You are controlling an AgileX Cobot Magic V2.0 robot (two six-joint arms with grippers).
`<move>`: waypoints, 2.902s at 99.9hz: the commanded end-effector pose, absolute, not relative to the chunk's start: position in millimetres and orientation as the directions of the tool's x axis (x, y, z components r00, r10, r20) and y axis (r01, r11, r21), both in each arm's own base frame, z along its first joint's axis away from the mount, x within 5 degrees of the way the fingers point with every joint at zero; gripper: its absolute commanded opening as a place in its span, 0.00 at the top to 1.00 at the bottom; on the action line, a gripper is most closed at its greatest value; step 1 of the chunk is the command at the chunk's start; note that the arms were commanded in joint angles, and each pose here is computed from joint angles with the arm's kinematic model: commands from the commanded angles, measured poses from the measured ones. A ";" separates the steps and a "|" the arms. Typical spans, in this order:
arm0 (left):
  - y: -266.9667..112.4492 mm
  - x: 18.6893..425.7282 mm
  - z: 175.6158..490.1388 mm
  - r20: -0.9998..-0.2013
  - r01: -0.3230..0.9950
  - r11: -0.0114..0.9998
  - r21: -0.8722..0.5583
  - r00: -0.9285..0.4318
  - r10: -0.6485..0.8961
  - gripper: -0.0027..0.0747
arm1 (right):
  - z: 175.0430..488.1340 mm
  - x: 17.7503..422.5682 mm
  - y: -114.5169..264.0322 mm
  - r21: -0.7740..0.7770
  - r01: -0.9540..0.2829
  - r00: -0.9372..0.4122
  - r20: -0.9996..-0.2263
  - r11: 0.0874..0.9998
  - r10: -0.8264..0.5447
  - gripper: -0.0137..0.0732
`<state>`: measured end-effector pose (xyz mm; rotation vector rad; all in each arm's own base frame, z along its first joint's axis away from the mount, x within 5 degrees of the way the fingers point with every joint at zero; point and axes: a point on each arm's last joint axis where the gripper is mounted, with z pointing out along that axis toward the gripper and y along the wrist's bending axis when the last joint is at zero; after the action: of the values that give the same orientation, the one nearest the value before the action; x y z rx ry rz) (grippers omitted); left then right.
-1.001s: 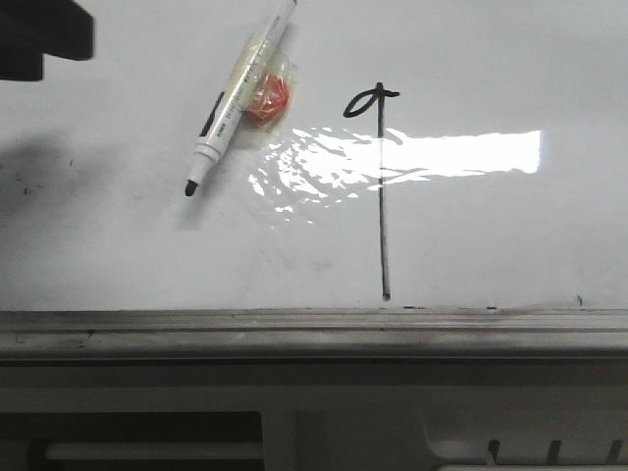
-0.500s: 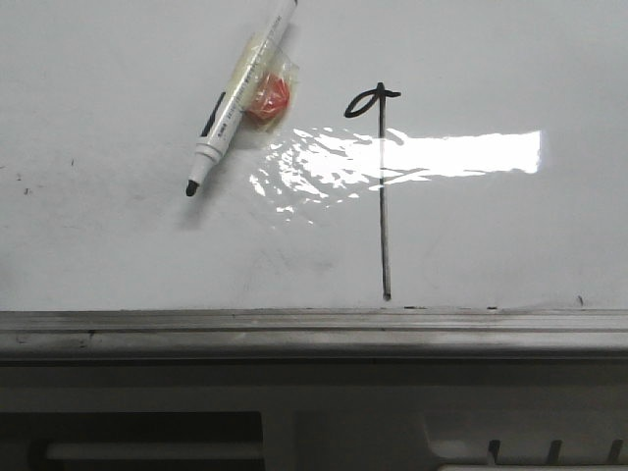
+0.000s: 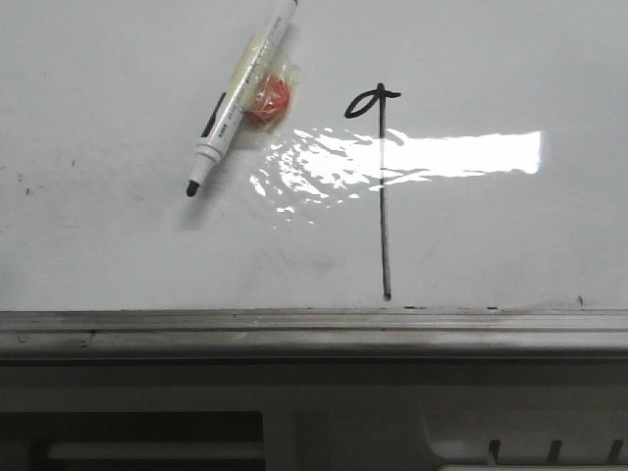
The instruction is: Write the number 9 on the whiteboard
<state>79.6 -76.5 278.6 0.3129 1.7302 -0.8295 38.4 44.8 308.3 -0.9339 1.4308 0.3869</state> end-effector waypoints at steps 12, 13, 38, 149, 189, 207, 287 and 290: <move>-75.1 81.1 273.6 -0.995 0.667 0.745 0.032 -0.048 0.086 0.99 | 323.1 39.5 44.1 -0.318 -0.700 0.214 -0.948 0.640 -0.237 0.89; -74.7 81.5 272.8 -0.994 0.665 0.744 0.061 -0.030 0.108 0.99 | 323.1 39.5 44.1 -0.318 -0.700 0.214 -0.948 0.640 -0.237 0.89; -46.1 84.0 256.3 -0.994 0.480 0.872 0.092 -0.004 0.107 0.99 | 323.1 39.5 44.1 -0.318 -0.700 0.214 -0.948 0.640 -0.237 0.89; -13.1 51.9 180.3 -0.982 0.210 0.977 -0.040 -0.189 0.000 0.99 | 323.1 39.5 44.1 -0.318 -0.700 0.214 -0.948 0.640 -0.237 0.89; -13.1 51.9 180.3 -0.982 0.210 0.977 -0.040 -0.189 0.000 0.99 | 322.6 39.6 44.2 -0.318 -0.700 0.213 -0.947 0.639 -0.238 0.89; -13.1 51.9 180.3 -0.982 0.210 0.977 -0.040 -0.189 0.000 0.99 | 312.1 39.7 45.1 -0.316 -0.719 0.168 -0.943 0.619 -0.286 0.89; -13.1 51.9 180.3 -0.982 0.210 0.977 -0.040 -0.189 0.000 0.99 | 183.4 73.2 15.4 -0.111 -0.227 -0.172 -0.973 0.967 -0.152 0.89; -13.1 51.9 180.3 -0.982 0.210 0.977 -0.040 -0.189 0.000 0.99 | 181.8 72.9 15.2 -0.111 -0.227 -0.189 -0.969 0.967 -0.156 0.89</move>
<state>51.9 -13.4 184.5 0.1848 1.7976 -0.1757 73.2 15.7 190.9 -0.2790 1.7448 0.0773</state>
